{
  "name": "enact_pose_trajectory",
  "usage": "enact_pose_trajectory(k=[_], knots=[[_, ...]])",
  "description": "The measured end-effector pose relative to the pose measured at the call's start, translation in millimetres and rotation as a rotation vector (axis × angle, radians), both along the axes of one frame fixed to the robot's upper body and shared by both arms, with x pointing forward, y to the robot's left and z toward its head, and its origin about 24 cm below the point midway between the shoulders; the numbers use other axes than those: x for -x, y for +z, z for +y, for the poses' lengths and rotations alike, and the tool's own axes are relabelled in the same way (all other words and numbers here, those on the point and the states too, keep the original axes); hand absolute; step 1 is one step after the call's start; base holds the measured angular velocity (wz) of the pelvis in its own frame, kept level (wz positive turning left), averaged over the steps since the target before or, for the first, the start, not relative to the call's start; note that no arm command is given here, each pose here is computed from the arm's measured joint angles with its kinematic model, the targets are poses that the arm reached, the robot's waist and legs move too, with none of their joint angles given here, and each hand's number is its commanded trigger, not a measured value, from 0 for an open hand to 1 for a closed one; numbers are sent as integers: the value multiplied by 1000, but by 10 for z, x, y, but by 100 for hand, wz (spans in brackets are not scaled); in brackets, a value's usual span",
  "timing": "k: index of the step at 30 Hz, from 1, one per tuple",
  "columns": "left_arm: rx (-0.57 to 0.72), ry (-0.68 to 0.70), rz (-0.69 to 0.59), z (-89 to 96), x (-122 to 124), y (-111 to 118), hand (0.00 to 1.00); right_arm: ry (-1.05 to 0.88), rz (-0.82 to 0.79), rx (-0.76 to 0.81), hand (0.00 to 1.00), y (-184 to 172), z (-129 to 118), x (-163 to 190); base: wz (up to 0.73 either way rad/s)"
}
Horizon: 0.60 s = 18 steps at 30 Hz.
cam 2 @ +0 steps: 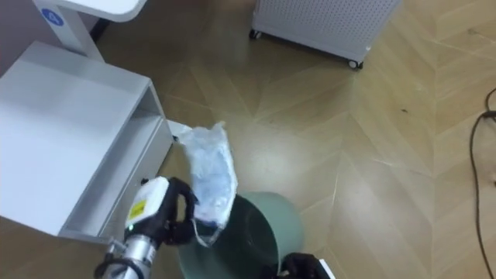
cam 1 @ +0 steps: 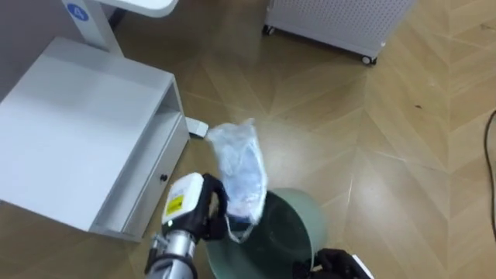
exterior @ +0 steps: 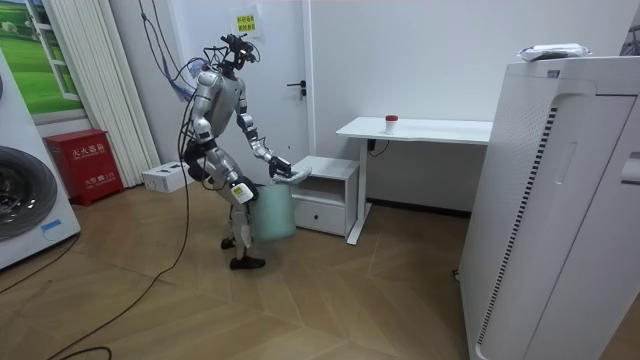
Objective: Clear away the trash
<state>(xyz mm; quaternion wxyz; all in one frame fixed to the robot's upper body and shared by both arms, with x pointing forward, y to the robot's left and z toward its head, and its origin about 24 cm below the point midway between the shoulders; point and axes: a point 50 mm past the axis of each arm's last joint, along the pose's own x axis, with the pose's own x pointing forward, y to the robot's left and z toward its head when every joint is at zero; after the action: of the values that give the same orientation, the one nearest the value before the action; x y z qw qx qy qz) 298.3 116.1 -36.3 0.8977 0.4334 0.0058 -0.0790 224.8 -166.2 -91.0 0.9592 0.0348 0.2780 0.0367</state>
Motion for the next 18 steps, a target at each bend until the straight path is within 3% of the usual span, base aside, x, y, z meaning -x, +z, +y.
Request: enact_pose_trajectory(k=[10, 18], knots=[[-60, -184, 188, -170, 218, -241, 100, 10, -5, -30, 100, 4, 115, -9, -3], [-140, -242, 404, -80, 489, -539, 100, 42, 0, -38, 100, -13, 164, 7, -4]])
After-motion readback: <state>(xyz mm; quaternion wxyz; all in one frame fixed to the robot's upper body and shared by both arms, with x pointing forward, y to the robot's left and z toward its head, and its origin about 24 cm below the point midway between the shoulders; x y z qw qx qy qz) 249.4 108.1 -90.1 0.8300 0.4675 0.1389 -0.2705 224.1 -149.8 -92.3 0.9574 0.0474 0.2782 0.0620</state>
